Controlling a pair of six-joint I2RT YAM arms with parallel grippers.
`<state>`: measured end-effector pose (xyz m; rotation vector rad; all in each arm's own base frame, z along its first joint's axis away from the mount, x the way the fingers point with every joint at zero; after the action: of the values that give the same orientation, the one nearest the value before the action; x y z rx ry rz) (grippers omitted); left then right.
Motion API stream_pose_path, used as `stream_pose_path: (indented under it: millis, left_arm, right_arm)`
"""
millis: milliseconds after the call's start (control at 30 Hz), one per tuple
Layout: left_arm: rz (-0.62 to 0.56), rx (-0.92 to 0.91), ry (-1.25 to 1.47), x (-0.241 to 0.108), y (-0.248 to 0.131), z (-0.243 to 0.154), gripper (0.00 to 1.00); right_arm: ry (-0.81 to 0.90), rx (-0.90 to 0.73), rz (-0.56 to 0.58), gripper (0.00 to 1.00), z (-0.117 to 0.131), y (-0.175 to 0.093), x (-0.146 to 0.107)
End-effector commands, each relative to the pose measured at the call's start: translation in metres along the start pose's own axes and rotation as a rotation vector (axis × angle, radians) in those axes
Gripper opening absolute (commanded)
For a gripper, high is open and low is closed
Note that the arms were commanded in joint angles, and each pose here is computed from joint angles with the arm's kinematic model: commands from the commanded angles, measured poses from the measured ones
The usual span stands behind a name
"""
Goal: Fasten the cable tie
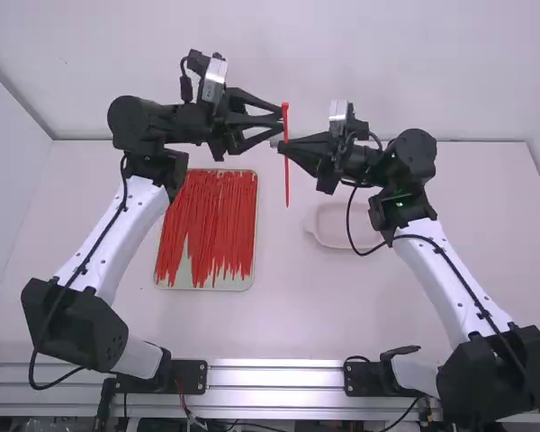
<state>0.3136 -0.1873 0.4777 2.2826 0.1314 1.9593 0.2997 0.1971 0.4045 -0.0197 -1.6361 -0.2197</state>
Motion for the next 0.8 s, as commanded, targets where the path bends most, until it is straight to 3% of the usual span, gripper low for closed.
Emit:
stream_pose_path:
  millis: [0, 133, 233, 667, 767]
  left_arm:
    - [-0.028, 0.023, 0.052, 0.0078, 0.0056, 0.0007, 0.29]
    - [-0.034, 0.046, 0.033, 0.0071, 0.0044, 0.0055, 0.24]
    - [-0.035, 0.043, 0.053, 0.0066, 0.0068, 0.0049, 0.14]
    - [-0.044, 0.038, 0.063, 0.0085, 0.0087, 0.0026, 0.15]
    - [-0.044, 0.031, 0.072, 0.0089, 0.0097, 0.0010, 0.08]
  right_arm:
    - [-0.021, 0.008, -0.011, 0.00, -0.0009, 0.0017, 0.0099]
    - [-0.022, 0.007, -0.011, 0.00, -0.0009, 0.0017, 0.0100]
    - [-0.014, 0.004, -0.008, 0.00, -0.0014, 0.0017, 0.0089]
    - [0.002, -0.017, -0.005, 0.00, -0.0043, 0.0017, 0.0074]
    - [0.001, -0.017, -0.005, 0.00, -0.0043, 0.0017, 0.0074]
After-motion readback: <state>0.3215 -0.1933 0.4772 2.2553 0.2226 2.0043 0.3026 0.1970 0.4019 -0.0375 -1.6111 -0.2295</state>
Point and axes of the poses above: each hand's point on the last joint's axis, 136 mm out from that joint toward the fingers, its own y axis out along the fingers, its own z axis along the line the jaws close on, x = y × z, the point moved 5 cm from there along -y, back along the fingers, and after that the axes turned 5 degrees about -y, right-handed, at the moved point
